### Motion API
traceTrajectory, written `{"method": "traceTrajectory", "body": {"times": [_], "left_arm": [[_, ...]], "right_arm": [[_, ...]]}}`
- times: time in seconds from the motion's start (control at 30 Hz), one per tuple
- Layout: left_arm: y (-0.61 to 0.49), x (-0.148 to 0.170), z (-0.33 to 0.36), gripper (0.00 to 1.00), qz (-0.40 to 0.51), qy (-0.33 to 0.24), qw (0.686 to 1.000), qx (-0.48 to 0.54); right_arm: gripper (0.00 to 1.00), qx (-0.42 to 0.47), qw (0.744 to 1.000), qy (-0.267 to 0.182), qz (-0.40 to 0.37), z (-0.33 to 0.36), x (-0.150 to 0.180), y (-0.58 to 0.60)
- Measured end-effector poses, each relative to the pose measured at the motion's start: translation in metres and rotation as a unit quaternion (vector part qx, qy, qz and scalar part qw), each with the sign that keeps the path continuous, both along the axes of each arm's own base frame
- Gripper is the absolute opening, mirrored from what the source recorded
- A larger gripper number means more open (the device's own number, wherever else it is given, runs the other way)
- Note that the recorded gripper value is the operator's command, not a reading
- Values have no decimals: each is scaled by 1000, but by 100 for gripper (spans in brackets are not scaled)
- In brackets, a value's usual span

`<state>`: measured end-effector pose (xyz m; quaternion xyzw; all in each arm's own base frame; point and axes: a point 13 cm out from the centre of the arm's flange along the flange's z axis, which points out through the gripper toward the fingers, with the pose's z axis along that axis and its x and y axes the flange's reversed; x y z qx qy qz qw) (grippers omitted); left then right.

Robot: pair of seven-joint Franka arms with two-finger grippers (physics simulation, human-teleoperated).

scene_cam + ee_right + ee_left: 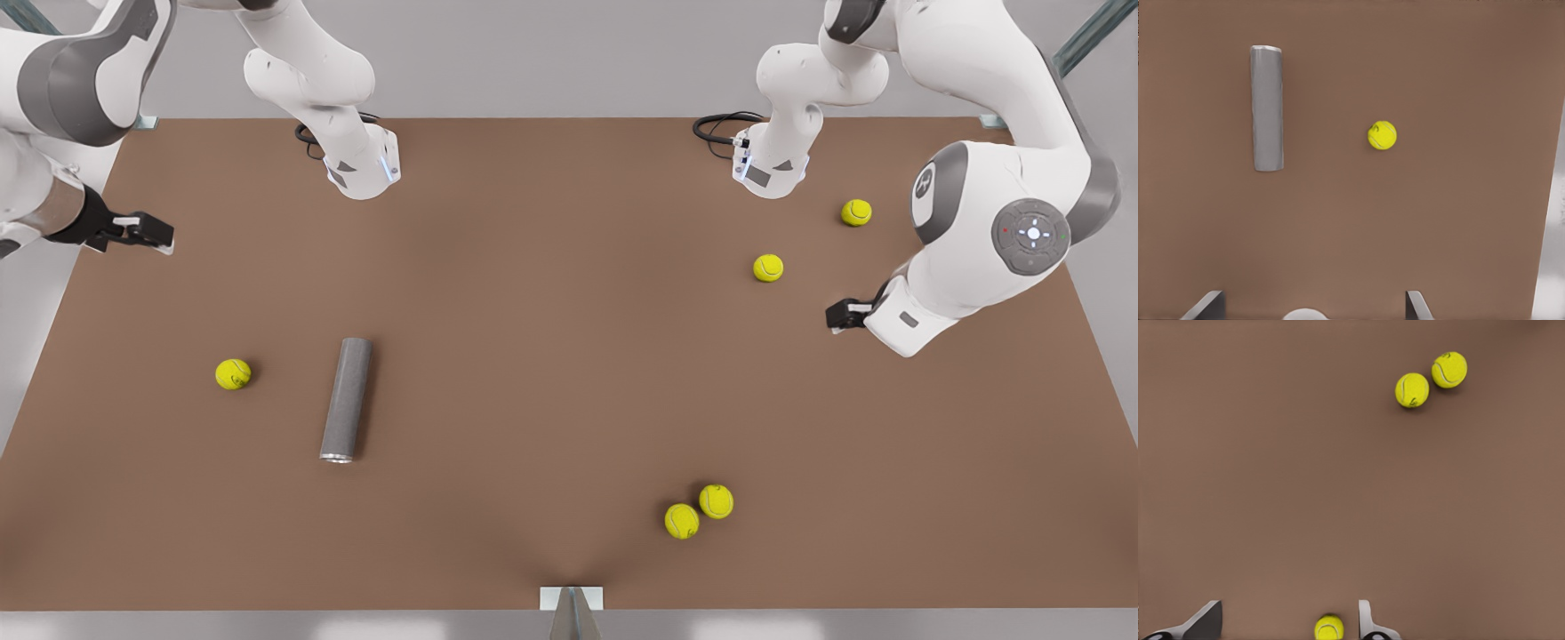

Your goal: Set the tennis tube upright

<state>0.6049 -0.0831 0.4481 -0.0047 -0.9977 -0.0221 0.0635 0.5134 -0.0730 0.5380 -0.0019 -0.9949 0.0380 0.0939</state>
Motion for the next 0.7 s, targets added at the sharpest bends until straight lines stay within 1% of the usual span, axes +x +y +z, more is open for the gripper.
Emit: {"method": "traceTrajectory", "body": {"times": [0.07,0.13,0.2,0.27,0.37,0.43,0.5,0.6,0.7], "left_arm": [[2,4,-1,100,-2,-4,1000,4],[3,5,0,100,-3,-9,1000,6],[4,7,1,100,-4,-12,1000,8],[4,8,0,100,-5,-13,1000,9],[3,9,-2,100,-6,-12,1000,9],[3,11,-9,100,-6,-9,1000,10],[3,16,-24,100,-7,-3,1000,10],[3,19,-43,100,-7,2,1000,10],[2,23,-45,100,-8,-5,1000,9]], "right_arm": [[100,1,1000,1,0,-1,0,-3],[100,6,1000,22,-2,-22,2,-6],[100,11,998,59,4,-67,16,10],[100,15,995,95,18,-121,33,51],[100,25,991,128,-3,-204,28,81],[100,25,991,127,-26,-249,23,91],[100,22,993,107,-52,-280,26,95],[100,18,993,72,-91,-324,46,100],[100,14,992,39,-122,-372,54,112]]}}
